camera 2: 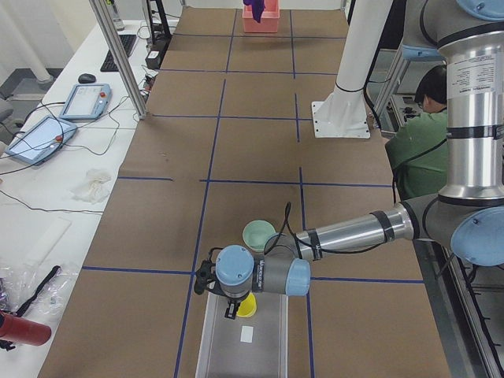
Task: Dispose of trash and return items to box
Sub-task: 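Lower the yellow cup into the clear bin and open the left gripper, then drop the purple cloth into the pink bin with the right gripper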
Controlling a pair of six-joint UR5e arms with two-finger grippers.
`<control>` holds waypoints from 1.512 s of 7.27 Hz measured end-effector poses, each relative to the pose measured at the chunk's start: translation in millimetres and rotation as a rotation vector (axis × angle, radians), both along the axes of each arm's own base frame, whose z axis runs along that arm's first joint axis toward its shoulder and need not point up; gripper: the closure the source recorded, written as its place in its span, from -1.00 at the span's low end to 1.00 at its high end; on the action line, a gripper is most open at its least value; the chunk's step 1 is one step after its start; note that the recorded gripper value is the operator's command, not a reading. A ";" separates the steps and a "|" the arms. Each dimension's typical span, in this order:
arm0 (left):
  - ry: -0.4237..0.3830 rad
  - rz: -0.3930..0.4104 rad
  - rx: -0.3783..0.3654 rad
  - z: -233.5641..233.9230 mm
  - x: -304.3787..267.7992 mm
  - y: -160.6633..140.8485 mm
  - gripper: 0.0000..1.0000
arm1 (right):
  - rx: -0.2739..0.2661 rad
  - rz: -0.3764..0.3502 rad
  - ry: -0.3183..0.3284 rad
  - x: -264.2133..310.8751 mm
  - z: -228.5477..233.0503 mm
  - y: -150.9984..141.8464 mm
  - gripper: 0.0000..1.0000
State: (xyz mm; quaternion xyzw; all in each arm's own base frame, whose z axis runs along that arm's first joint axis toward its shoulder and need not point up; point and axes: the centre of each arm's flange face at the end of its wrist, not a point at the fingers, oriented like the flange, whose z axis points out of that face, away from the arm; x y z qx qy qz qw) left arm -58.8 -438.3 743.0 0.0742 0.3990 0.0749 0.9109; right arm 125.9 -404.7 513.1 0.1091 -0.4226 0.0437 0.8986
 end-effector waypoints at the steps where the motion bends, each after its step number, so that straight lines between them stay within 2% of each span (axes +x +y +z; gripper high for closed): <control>1: -0.001 -0.019 0.041 -34.7 0.0 -12.3 -0.99 | 0.000 -0.012 0.004 3.1 10.9 0.2 1.00; 3: 0.006 -0.069 0.107 -103.2 0.0 -26.6 -1.00 | 0.006 -0.047 0.047 14.8 42.8 1.0 1.00; 4: 0.017 -0.110 0.125 -136.2 1.3 -32.3 -1.00 | 0.006 -0.069 0.095 22.6 60.3 2.3 1.00; 6: 0.053 -0.137 0.151 -184.6 24.0 -38.5 -1.00 | -0.001 -0.158 0.205 40.8 113.3 3.5 1.00; 8: 0.118 -0.147 0.151 -203.0 72.7 -38.9 -1.00 | -0.004 -0.240 0.233 61.1 168.7 14.9 1.00; 10: 0.173 -0.139 0.141 -197.4 116.2 -28.0 -1.00 | -0.018 -0.259 0.232 71.5 196.6 22.2 1.00; 11: 0.185 -0.138 0.137 -193.0 133.3 -22.8 -1.00 | -0.014 -0.259 0.244 75.0 208.3 20.8 0.87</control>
